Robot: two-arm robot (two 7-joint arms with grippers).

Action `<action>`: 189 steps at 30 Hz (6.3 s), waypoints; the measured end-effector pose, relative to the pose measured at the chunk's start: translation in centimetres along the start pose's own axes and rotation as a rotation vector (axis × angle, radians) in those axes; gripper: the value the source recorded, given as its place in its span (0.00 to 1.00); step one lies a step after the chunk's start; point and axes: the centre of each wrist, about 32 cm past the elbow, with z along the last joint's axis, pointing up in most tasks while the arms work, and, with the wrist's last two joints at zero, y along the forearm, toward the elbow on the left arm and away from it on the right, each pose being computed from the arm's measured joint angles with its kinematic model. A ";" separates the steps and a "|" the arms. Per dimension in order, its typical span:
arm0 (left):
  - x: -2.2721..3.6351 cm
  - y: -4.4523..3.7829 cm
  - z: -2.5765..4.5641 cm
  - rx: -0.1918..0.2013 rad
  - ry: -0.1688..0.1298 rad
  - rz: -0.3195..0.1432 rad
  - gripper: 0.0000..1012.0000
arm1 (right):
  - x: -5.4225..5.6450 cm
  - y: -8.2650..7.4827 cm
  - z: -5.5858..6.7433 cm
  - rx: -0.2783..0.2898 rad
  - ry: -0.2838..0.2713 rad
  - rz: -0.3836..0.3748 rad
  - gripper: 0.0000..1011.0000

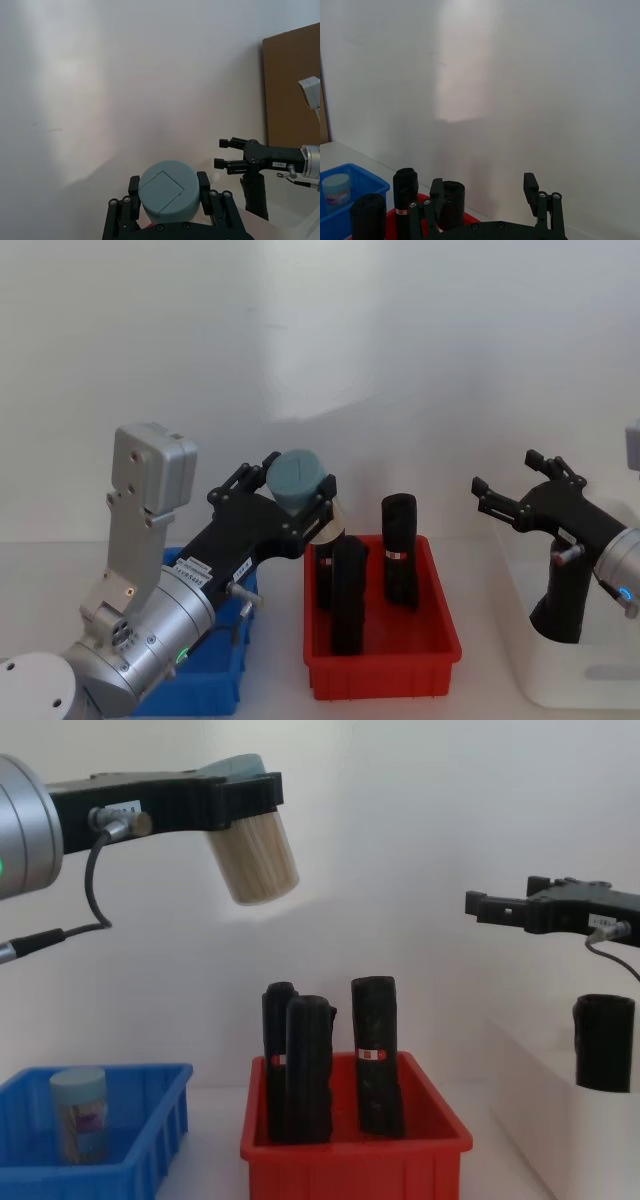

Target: Pick the cotton swabs from the blue box and place them into the white box.

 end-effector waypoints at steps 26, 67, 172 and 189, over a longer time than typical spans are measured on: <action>-2.83 -0.75 0.07 0.023 -0.007 -0.054 0.68 | -2.2 1.7 -1.0 -0.030 -0.062 0.189 0.99; -3.76 -2.30 -0.56 0.044 -0.019 -0.090 0.68 | -7.8 -5.5 1.8 0.003 -0.180 0.393 0.99; -5.17 -2.36 -1.33 0.053 0.004 -0.175 0.82 | -8.1 -2.0 4.1 -0.042 -0.106 0.425 0.62; -5.15 -2.36 -1.34 0.053 0.004 -0.174 0.99 | -7.6 -2.9 3.8 -0.048 -0.116 0.367 0.62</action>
